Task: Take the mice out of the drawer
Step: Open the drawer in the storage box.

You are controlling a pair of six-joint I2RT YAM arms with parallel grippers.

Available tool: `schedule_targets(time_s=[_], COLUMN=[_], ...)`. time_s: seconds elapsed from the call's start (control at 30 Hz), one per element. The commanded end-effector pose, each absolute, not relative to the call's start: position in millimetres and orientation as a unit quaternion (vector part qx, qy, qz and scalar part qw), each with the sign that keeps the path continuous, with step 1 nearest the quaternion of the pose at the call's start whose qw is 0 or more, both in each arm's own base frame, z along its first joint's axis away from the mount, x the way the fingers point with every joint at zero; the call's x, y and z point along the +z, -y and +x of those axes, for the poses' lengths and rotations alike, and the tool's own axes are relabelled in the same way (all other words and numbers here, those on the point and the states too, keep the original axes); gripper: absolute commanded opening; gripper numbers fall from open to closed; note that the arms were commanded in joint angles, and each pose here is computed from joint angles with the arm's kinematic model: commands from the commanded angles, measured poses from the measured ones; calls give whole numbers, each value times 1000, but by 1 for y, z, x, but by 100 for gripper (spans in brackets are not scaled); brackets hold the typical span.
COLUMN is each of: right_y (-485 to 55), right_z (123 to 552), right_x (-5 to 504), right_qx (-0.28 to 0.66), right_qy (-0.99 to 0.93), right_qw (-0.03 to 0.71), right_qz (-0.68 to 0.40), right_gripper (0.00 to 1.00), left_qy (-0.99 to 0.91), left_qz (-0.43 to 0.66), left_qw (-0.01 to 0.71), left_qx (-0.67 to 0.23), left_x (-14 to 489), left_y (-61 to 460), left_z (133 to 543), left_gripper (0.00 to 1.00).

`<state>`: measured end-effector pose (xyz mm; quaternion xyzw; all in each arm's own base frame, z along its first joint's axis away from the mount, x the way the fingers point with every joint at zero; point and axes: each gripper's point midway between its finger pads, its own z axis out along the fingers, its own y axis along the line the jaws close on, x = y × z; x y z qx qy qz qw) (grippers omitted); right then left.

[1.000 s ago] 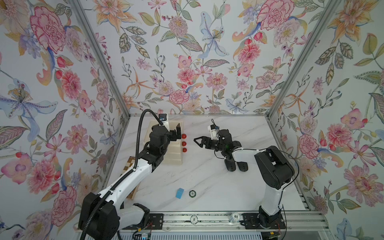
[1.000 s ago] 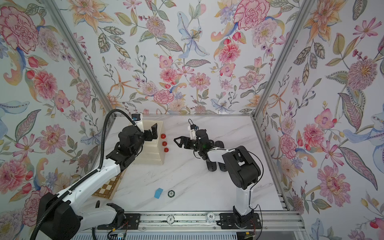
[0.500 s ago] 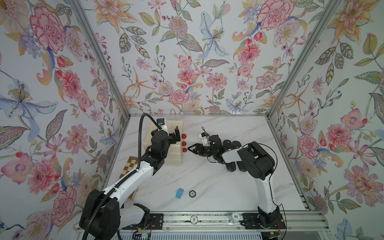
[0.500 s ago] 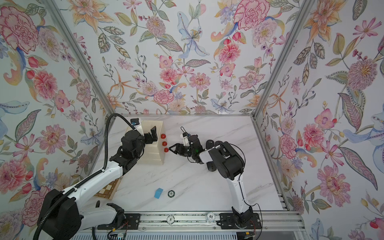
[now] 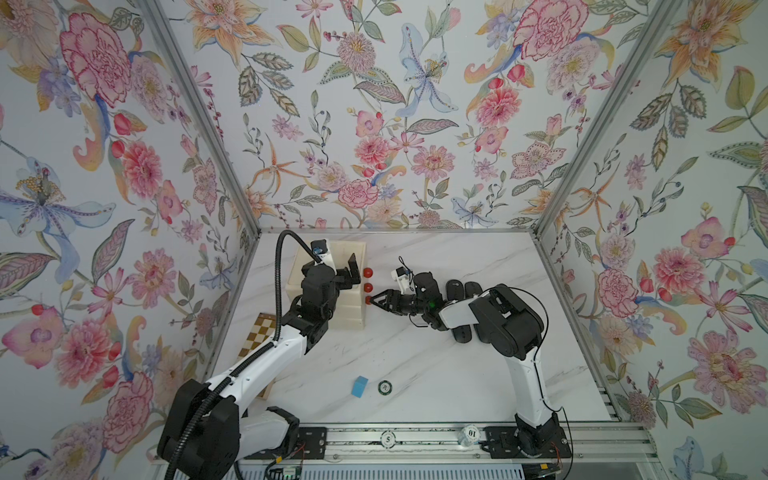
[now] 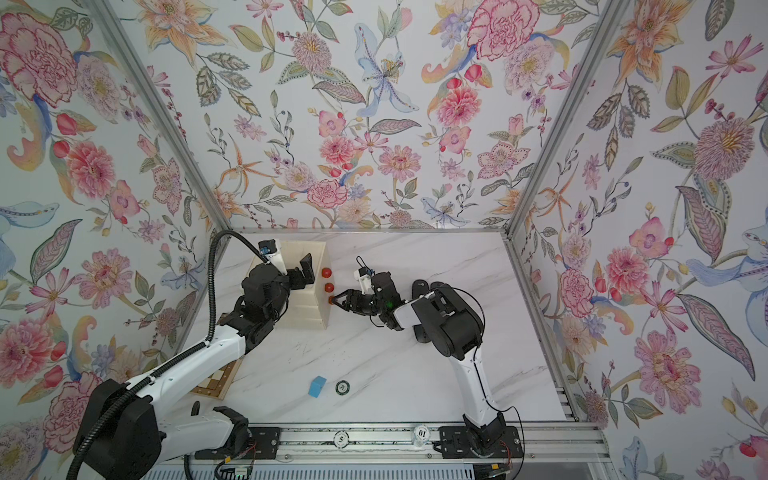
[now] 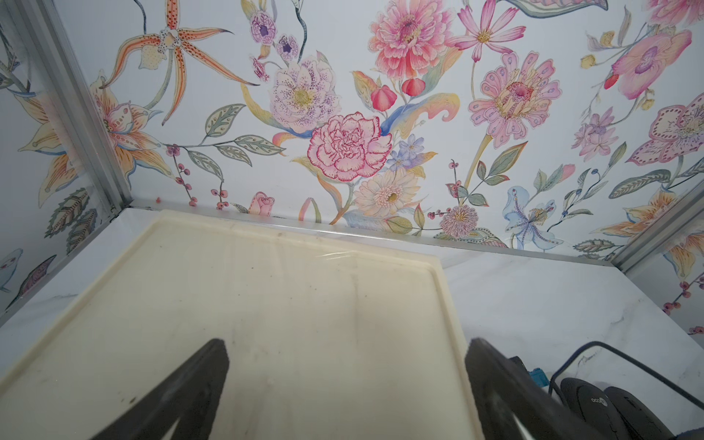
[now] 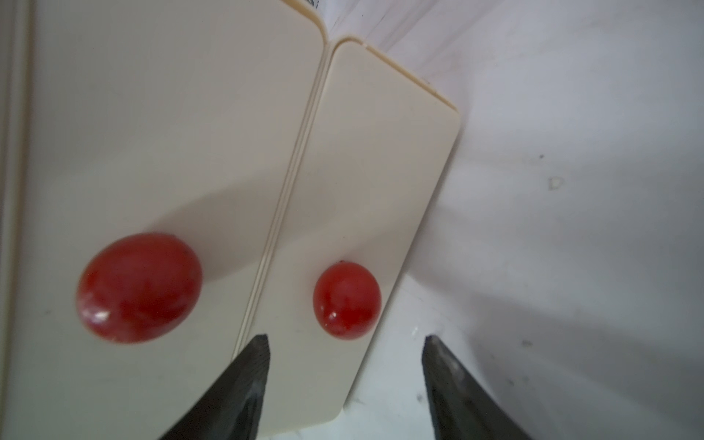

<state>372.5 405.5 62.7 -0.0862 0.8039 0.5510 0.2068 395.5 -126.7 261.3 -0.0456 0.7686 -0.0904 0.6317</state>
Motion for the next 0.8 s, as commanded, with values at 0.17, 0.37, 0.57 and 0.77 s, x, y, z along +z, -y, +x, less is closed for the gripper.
schedule_targets(time_s=[0.17,0.37,0.57,0.77], right_y=[-408,-410,-412,-427], right_z=[375,375,375,360], right_x=[61,62,64,67], right_qx=[554,557,565,578], right_qy=[-802,-800,-794,-785], right_qw=[207,206,205,193], right_qz=[-87,-89,-93,-110], right_gripper=[66,66,65,63], left_qy=[-780,-781,-781,-780], left_qz=[-56,-58,-59,-61], left_qw=[617,615,615,616], left_qx=[-88,-88,-91,-91], left_x=[246,243,243,245], left_y=[123,123,124,123], left_z=[388,388,389,387], left_gripper=[100,100,100,100])
